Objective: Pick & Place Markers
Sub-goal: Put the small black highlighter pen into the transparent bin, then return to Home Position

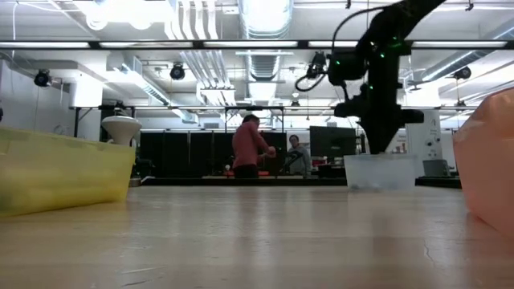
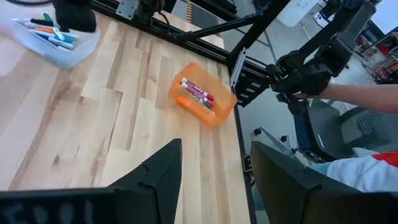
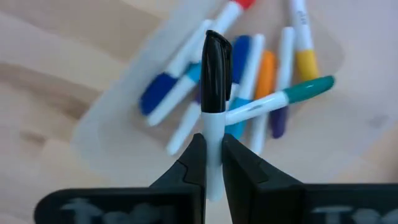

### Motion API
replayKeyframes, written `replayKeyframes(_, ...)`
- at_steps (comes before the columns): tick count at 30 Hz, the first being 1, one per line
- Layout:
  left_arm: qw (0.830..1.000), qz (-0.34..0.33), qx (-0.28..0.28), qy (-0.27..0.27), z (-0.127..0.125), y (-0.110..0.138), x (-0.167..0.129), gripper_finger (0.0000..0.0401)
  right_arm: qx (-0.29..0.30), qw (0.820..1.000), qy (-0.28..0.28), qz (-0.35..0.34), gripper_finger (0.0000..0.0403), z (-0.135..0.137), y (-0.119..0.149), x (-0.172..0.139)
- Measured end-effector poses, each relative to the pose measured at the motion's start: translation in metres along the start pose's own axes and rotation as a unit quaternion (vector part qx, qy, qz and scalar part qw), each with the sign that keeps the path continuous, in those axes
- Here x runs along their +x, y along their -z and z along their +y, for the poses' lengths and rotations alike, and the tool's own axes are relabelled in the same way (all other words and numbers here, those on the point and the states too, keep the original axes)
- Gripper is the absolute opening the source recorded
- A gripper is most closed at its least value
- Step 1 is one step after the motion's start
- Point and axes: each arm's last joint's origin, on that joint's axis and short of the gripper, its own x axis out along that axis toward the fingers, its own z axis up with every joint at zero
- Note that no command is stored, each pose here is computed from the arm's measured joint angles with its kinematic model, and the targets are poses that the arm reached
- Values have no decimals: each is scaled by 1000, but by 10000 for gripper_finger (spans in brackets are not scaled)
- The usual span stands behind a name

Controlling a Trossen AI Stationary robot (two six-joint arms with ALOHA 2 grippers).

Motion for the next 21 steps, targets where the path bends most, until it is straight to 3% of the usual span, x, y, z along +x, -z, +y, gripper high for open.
replayKeyframes(5, 1000, 4, 4, -1, 1, -1, 3, 184, 9, 1000, 2, 8, 48, -14, 4, 10)
replayKeyframes(12, 1000, 19, 5, -6, 6, -3, 13, 184, 38, 999, -3, 17, 151, -19, 2, 13)
replayKeyframes(15, 1000, 27, 1, -8, 9, -4, 21, 184, 26, 998, -50, 4, 184, -10, -5, 2)
replayKeyframes(18, 999, 35, 1, -10, 12, -6, 28, 184, 2, 996, -84, -21, 190, 3, -11, -11)
replayKeyframes(21, 999, 47, 5, -18, 16, -5, 36, 181, -41, 991, -114, -51, 166, 19, -14, -25)
